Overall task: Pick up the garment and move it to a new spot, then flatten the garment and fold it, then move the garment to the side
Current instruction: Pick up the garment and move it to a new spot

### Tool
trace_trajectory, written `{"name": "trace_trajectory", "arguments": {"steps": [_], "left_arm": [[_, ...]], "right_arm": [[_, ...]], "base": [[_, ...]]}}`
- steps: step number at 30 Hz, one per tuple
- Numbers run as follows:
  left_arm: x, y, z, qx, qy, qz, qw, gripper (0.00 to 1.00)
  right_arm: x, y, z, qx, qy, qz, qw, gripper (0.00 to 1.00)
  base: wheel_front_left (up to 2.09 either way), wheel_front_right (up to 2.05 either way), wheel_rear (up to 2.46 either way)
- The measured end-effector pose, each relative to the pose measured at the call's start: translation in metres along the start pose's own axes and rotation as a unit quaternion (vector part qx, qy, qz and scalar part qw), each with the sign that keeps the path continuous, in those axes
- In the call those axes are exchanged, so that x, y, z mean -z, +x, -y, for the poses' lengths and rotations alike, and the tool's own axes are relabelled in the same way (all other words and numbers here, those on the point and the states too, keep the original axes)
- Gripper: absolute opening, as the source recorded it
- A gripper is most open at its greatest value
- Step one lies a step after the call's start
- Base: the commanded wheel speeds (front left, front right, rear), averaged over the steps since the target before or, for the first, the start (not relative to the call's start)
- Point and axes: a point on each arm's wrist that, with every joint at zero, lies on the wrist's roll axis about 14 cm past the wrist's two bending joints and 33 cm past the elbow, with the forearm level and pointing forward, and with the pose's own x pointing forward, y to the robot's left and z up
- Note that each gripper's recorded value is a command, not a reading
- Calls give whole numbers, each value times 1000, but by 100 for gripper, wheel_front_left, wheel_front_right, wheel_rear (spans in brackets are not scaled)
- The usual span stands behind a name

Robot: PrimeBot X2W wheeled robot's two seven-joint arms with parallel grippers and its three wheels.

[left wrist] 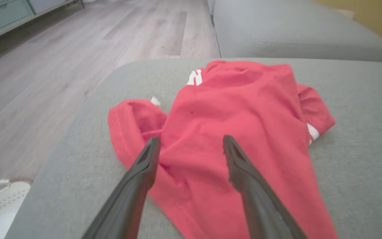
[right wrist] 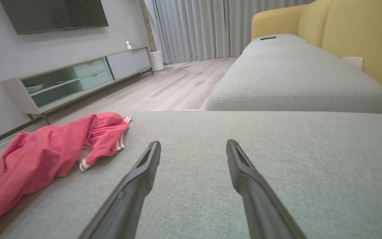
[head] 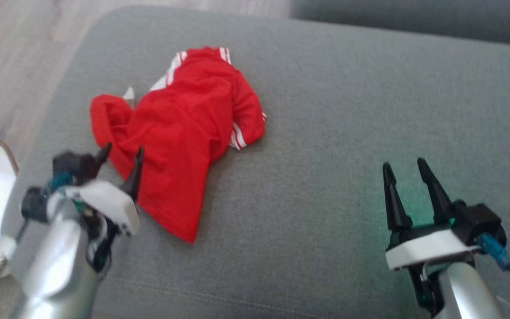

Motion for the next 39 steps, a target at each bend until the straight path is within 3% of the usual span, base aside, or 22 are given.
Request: {"name": "trace_trajectory", "arguments": {"steps": [6, 18, 19, 20, 26, 32, 39], "left_arm": [[18, 41, -18, -7, 10, -83, 996, 100], [76, 80, 3, 48, -25, -260, 964, 100], [77, 81, 2, 48, -30, -265, 963, 33], [77, 83, 2, 49, -32, -268, 962, 0], [61, 86, 0, 56, -26, -222, 973, 0], [-10, 93, 8, 74, -26, -44, 996, 0], [-118, 77, 33, 109, -37, 134, 984, 0]], "right_arm": [[9, 7, 18, 19, 1, -8, 1000, 100], [29, 12, 63, 71, -6, -29, 997, 100], [30, 11, 65, 73, -7, -31, 997, 100], [31, 10, 67, 77, -7, -32, 997, 100], [20, 11, 70, 81, -13, -18, 996, 100], [2, 5, 67, 82, -17, 0, 997, 100], [-21, -14, 62, 88, -18, 26, 996, 100]], "base": [[0, 0, 0], [0, 0, 0], [0, 0, 0], [0, 0, 0], [0, 0, 0], [0, 0, 0], [0, 0, 0]]}}
